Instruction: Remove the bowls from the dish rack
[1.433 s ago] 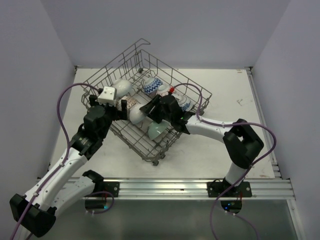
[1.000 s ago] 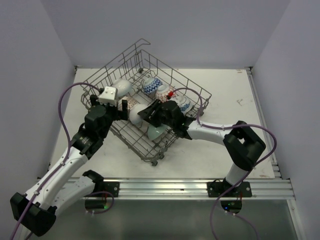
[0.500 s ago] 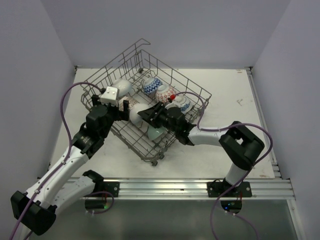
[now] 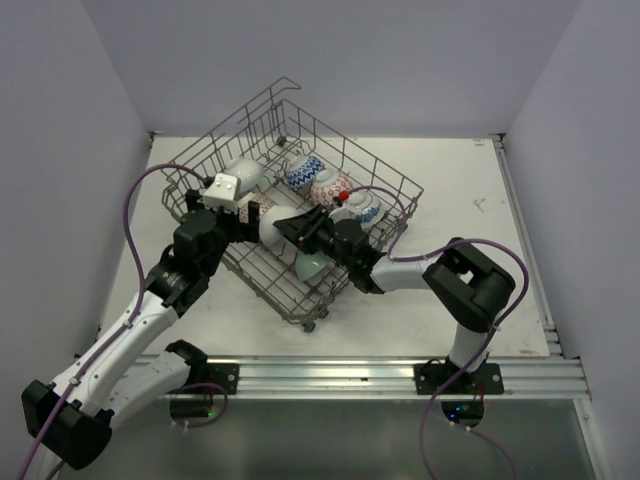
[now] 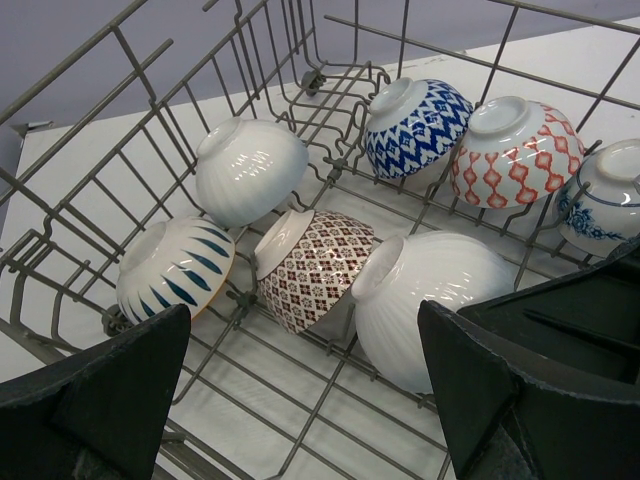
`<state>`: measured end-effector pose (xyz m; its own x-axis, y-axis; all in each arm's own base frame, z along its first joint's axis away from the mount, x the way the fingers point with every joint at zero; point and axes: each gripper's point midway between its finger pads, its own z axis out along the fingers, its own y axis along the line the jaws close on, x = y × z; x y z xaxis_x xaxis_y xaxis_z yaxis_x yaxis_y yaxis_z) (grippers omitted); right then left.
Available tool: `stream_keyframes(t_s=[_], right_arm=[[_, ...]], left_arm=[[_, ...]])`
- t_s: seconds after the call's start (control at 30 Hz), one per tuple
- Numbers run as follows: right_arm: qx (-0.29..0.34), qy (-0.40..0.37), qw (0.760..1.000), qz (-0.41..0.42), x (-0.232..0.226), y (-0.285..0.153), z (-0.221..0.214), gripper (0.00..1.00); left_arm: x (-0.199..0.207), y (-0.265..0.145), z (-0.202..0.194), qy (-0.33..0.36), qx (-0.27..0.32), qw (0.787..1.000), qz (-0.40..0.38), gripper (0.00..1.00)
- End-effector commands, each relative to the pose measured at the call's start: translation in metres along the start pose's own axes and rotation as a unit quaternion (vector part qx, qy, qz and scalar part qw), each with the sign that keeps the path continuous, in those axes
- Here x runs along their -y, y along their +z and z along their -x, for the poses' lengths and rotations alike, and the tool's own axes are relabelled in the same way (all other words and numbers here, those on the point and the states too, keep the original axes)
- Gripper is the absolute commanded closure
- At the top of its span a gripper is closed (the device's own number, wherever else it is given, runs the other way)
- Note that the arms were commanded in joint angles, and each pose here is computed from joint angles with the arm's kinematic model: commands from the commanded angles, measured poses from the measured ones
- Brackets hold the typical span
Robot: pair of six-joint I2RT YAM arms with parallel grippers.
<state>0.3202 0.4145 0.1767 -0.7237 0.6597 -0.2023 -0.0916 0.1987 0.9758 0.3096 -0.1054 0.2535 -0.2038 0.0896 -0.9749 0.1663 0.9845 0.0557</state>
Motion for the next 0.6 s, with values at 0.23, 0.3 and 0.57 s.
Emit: stream_keyframes(t_s=[0.23,0.3,0.57], right_arm=[[0.024,-0.042,0.996,0.069,-0.036,-0.013,0.009,0.69],[0.023,-0.044,0.996,0.073,-0.039,-0.014,0.009,0.75],[0.018,-0.062,0.992,0.104,-0.063,-0.016,0.01,0.86]], left_arm=[[0.005,-0.003,0.022,-0.012,0.027,1.0,-0.011,0.0],[0.005,-0.002,0.022,-0.013,0.026,1.0,-0.01,0.0],[0.005,-0.003,0.023,-0.012,0.027,1.0,-0.01,0.0]])
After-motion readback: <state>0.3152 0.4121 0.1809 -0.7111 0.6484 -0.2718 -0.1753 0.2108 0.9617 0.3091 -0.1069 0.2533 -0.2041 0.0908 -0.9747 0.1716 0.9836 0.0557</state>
